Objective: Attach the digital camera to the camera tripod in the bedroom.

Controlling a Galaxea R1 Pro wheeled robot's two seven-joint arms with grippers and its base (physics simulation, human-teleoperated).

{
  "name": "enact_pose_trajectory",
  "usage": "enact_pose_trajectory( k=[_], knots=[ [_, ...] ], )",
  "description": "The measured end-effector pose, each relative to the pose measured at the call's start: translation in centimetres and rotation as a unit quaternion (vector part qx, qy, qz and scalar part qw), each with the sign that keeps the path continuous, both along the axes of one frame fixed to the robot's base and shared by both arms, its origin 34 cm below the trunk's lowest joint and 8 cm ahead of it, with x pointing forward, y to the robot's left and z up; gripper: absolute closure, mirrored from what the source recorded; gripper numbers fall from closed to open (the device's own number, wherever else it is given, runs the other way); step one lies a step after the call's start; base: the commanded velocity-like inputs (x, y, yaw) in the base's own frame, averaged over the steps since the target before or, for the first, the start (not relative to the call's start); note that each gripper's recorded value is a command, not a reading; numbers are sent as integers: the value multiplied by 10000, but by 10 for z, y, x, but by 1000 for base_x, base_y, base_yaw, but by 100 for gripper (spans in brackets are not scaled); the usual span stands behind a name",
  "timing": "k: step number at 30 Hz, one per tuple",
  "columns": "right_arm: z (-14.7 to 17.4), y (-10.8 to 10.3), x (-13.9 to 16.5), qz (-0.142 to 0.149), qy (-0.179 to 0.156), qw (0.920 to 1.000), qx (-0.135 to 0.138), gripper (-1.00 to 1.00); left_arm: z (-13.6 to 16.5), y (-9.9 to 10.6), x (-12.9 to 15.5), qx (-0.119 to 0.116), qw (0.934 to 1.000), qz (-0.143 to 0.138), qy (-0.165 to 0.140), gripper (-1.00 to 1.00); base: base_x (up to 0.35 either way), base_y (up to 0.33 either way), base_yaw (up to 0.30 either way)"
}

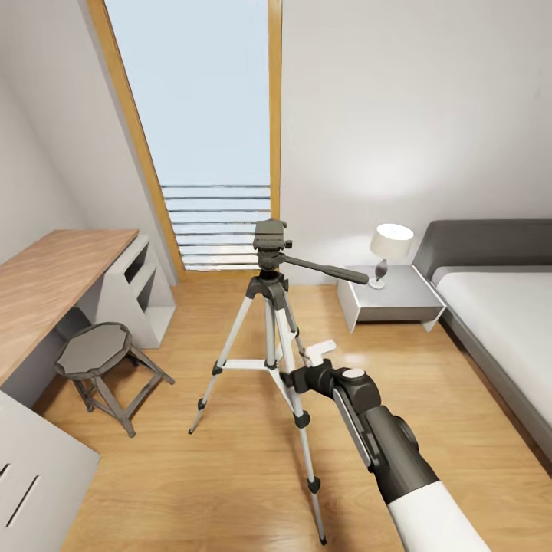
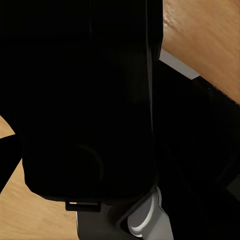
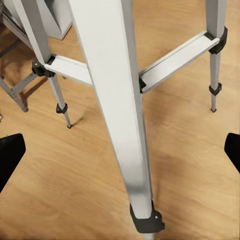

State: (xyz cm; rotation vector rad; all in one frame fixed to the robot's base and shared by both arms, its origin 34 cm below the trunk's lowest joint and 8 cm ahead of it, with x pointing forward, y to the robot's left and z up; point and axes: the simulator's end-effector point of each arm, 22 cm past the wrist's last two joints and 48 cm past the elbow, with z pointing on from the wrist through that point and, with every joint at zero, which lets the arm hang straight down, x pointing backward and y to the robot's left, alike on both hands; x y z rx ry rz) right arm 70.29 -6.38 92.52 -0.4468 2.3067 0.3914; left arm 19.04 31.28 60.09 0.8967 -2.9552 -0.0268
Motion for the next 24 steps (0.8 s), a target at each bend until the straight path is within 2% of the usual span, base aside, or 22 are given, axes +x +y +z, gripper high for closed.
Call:
enact_pose_trajectory(
  k=[12, 24],
  knots=[
    [-4, 8, -3, 18, 77, 10000, 48, -100, 0, -2, 0, -12, 10000, -3, 0, 100, 2, 0, 0],
    [-3, 8, -2, 14, 37, 10000, 53, -100, 0, -3, 0, -21, 10000, 2, -1, 100, 68, 0, 0]
  ],
)
